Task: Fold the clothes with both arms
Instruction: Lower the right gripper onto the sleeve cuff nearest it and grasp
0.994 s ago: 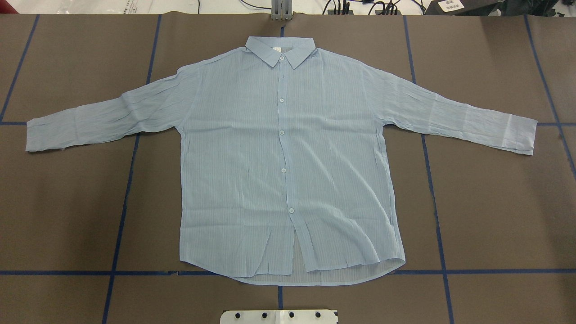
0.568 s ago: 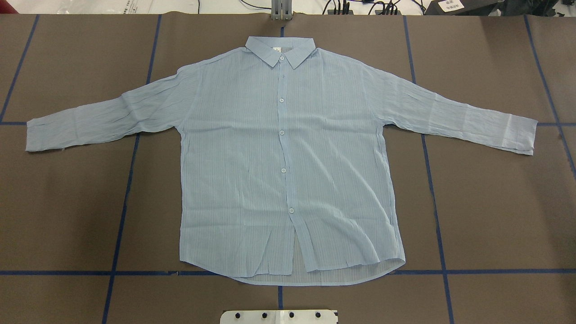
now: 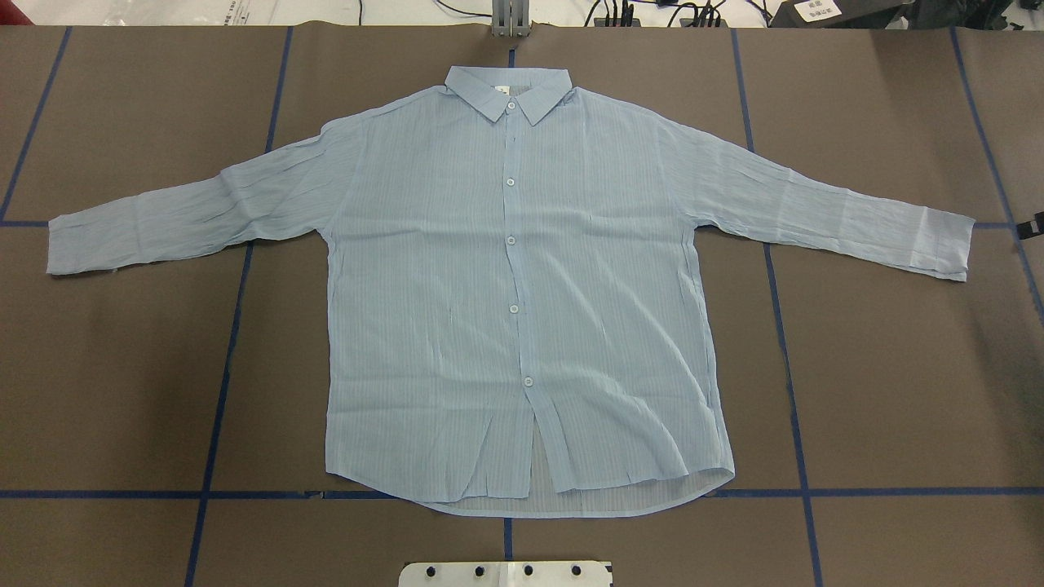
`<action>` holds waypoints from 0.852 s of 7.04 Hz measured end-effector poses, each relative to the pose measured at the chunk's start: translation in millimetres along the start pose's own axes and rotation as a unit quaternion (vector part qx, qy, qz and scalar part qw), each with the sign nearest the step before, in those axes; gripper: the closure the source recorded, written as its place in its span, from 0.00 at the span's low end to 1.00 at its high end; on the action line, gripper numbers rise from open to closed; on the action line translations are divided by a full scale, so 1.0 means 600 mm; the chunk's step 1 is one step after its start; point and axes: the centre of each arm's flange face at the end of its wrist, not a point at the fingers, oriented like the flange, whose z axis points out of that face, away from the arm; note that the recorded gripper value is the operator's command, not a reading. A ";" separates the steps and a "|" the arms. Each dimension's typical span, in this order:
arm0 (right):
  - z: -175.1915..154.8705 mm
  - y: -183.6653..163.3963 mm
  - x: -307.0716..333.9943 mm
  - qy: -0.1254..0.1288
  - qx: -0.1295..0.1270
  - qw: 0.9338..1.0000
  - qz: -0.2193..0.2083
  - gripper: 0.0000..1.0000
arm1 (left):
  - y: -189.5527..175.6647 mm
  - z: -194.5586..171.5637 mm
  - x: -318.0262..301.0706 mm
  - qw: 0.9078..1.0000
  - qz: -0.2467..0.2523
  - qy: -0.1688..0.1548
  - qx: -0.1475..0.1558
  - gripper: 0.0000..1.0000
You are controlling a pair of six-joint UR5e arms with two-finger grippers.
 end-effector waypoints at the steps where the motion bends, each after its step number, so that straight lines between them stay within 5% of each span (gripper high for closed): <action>1: 0.037 -0.001 -0.038 0.003 0.007 1.000 0.021 0.00 | -0.002 -0.001 0.001 1.000 0.001 0.000 0.001 0.00; 5: 0.100 0.019 -0.073 0.015 -0.010 0.999 0.040 0.08 | -0.011 -0.003 0.006 1.000 0.005 0.001 0.004 0.00; 6: 0.109 0.024 -0.067 0.018 -0.017 0.999 0.043 0.17 | -0.013 -0.004 0.007 1.000 0.005 0.001 0.004 0.00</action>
